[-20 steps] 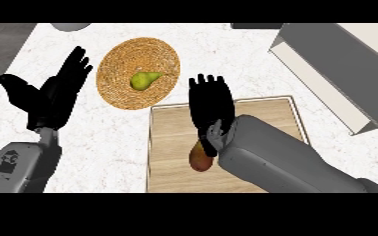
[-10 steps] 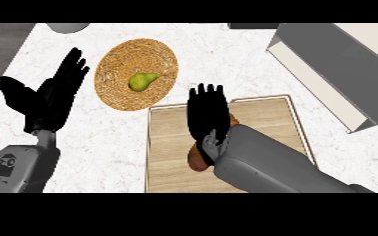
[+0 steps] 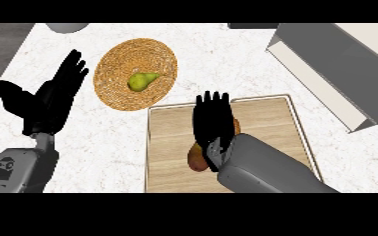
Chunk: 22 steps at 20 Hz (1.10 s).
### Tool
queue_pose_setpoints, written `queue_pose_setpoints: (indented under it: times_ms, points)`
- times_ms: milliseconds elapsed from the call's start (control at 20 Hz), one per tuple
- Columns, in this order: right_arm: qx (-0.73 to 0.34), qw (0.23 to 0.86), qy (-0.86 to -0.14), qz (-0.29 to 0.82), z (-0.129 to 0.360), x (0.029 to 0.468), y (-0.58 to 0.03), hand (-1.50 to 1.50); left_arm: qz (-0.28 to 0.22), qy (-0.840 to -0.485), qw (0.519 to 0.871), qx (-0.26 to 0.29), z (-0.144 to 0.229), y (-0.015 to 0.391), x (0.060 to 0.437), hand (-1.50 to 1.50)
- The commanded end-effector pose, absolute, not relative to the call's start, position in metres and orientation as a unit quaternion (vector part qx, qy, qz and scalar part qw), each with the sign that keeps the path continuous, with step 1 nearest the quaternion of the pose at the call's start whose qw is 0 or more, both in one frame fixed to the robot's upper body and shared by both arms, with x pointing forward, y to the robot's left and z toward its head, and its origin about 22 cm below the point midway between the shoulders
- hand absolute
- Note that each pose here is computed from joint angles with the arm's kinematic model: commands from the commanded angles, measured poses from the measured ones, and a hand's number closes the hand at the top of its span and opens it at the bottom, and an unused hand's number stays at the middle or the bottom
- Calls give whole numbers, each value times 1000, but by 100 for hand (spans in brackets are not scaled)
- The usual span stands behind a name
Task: Pick the croissant from the tray and place it in the tiered shelf
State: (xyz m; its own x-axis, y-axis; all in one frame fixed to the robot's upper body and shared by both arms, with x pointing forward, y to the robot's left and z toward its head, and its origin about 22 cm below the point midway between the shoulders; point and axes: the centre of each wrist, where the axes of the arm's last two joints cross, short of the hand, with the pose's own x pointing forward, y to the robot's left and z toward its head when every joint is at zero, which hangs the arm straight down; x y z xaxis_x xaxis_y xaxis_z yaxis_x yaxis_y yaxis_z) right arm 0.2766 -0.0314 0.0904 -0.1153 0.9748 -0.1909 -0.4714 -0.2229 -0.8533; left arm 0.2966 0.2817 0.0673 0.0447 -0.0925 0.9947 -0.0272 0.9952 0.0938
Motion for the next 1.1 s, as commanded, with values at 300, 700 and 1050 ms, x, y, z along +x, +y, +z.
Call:
queue_pose_setpoints:
  times_ms: [300, 700, 1050]
  points:
    - [-454, 557, -252, 648, 67, 274, -37, -150, -23, -692, 720, 42, 66, 274, 298, 0]
    - [-444, 575, -244, 643, 42, 281, -28, -150, -20, -693, 719, 41, 59, 281, 284, 0]
    - [-426, 588, -229, 649, 28, 293, -72, 150, -25, -691, 721, 41, 52, 275, 294, 0]
